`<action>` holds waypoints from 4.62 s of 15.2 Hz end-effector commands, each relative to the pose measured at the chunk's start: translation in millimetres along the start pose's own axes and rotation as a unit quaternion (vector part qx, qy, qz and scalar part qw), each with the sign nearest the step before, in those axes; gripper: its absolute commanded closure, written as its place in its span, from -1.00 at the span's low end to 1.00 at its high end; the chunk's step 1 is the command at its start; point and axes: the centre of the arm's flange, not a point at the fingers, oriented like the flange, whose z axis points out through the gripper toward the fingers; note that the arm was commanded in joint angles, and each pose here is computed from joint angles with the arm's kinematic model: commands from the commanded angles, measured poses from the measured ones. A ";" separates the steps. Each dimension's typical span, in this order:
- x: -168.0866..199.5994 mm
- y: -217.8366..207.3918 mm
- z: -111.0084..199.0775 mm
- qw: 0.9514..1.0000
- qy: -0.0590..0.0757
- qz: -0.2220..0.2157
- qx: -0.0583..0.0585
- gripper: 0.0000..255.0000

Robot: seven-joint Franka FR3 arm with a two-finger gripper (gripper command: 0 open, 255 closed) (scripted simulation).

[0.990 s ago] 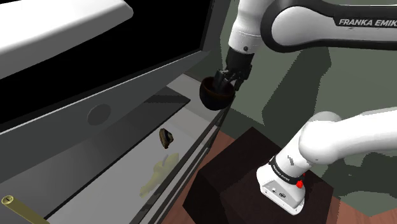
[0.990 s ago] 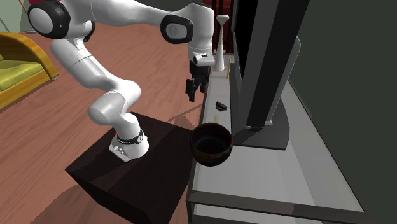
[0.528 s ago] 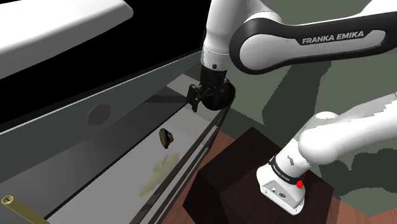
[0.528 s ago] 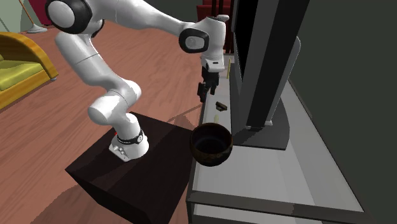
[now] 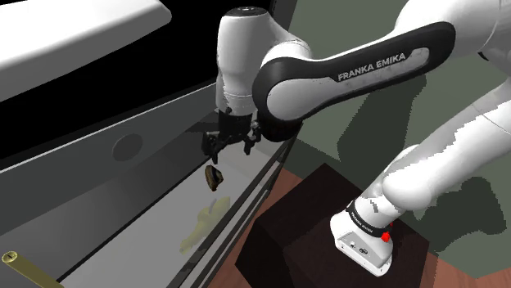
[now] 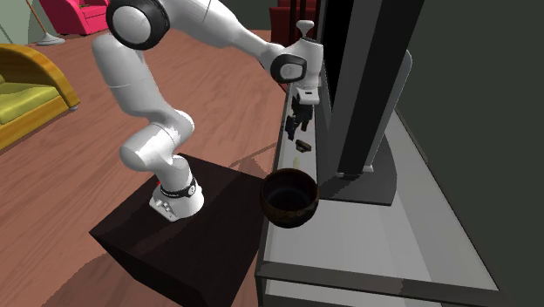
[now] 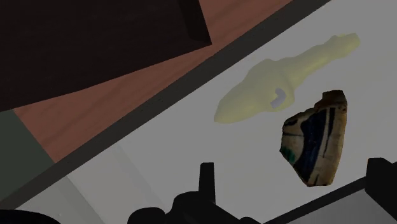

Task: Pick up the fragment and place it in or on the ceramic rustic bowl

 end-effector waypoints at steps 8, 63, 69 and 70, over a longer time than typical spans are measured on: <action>2.1 -18.8 47.2 1.000 -0.001 0.011 0.002 -1.00; -28.6 -42.0 40.1 0.985 0.073 0.152 0.026 -1.00; -23.8 -42.9 71.4 0.985 0.073 0.152 0.026 -1.00; -22.6 -43.1 79.6 0.985 0.073 0.152 0.026 -1.00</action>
